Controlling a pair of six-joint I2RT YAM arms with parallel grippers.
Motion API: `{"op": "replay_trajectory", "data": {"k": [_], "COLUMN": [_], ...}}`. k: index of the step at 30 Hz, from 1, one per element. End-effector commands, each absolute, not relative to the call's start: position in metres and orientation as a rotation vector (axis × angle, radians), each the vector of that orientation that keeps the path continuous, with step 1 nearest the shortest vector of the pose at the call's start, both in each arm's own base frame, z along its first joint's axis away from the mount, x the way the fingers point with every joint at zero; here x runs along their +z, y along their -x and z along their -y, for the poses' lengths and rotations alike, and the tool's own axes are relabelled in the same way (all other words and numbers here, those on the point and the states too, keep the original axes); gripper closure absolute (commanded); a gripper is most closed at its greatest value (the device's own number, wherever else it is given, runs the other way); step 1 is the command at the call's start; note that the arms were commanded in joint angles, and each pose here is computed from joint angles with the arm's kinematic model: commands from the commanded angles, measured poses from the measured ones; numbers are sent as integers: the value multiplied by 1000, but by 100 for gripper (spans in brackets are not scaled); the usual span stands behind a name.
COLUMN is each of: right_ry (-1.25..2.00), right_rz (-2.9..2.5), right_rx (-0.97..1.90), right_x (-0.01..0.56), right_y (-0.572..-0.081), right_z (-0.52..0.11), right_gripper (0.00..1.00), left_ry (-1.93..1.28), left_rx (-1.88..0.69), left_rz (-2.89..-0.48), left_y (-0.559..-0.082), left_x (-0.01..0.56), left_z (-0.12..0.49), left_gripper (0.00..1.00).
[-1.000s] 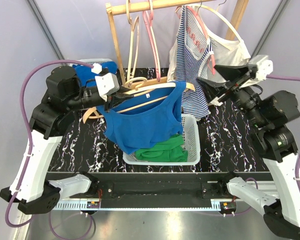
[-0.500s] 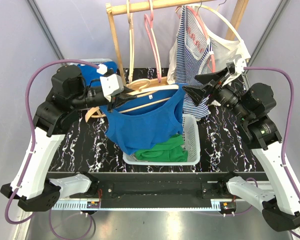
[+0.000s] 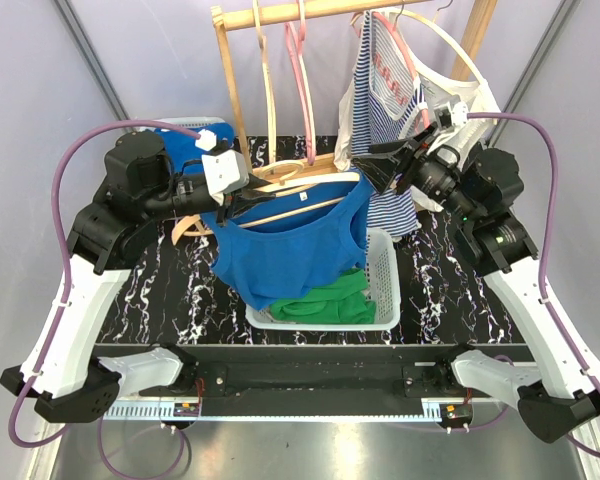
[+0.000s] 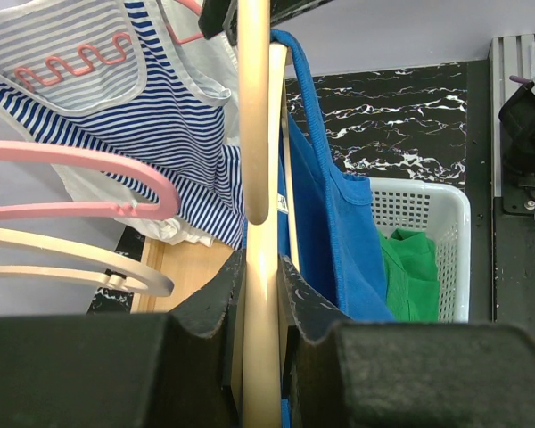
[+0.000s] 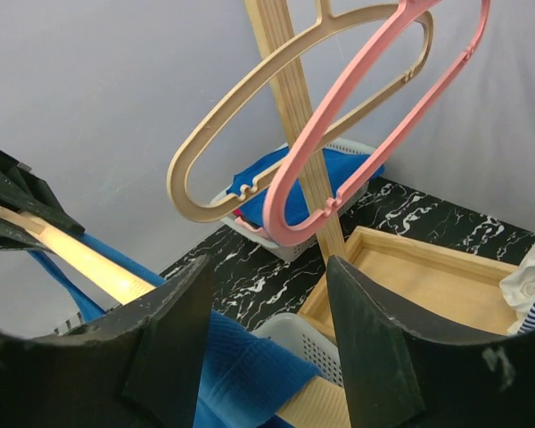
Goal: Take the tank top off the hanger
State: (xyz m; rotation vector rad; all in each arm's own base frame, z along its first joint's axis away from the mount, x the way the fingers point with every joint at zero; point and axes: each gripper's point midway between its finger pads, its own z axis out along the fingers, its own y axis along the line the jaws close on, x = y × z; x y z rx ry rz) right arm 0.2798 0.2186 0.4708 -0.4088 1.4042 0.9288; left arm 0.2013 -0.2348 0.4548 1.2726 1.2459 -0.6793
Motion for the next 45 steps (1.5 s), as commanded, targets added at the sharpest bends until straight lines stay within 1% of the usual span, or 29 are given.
{"op": "replay_trajectory", "data": {"k": [1, 8, 9, 12, 17, 21, 24, 25, 27, 36, 38, 41, 42, 45], "right_ry": [420, 425, 425, 435, 445, 439, 436, 435, 439, 425, 425, 420, 421, 408], "right_rz": [-1367, -1389, -1389, -1369, -1368, -1381, -1404, -1412, -1436, -1483, -1484, -1483, -1481, -1483], "right_rx": [966, 980, 982, 985, 1022, 1040, 1049, 1049, 1049, 1037, 1035, 1027, 1026, 997], "right_x": [481, 477, 476, 482, 486, 482, 475, 473, 468, 450, 449, 450, 451, 452], "right_y": [-275, -274, -274, -268, -259, -257, -256, -257, -257, -260, -260, -261, -261, -262], "right_z": [-222, -224, -224, -223, -224, -224, -226, -225, -226, -225, -225, -224, -224, -220], "right_gripper": [41, 45, 44, 36, 33, 35, 39, 44, 46, 47, 51, 70, 79, 88], "left_ry": [-1263, -1268, -1268, -1271, -1279, -1279, -1276, -1277, -1277, -1278, -1276, -1275, -1274, -1273], "left_rx": [-643, -651, -650, -657, -664, -662, -658, -659, -656, -655, -657, -656, -657, -655], "left_rz": [-1124, -1119, -1121, -1125, -1131, -1123, -1121, -1120, -1115, -1110, -1107, -1099, -1100, -1099], "left_y": [-194, -194, -194, -195, -197, -197, -198, -198, -198, -198, -197, -195, -195, -194], "left_x": [482, 483, 483, 481, 477, 480, 482, 483, 484, 486, 488, 490, 490, 491], "left_z": [234, 235, 235, 237, 239, 239, 239, 240, 239, 240, 240, 239, 239, 238], "left_gripper": [94, 94, 94, 94, 94, 94, 94, 94, 94, 94, 94, 94, 94, 94]}}
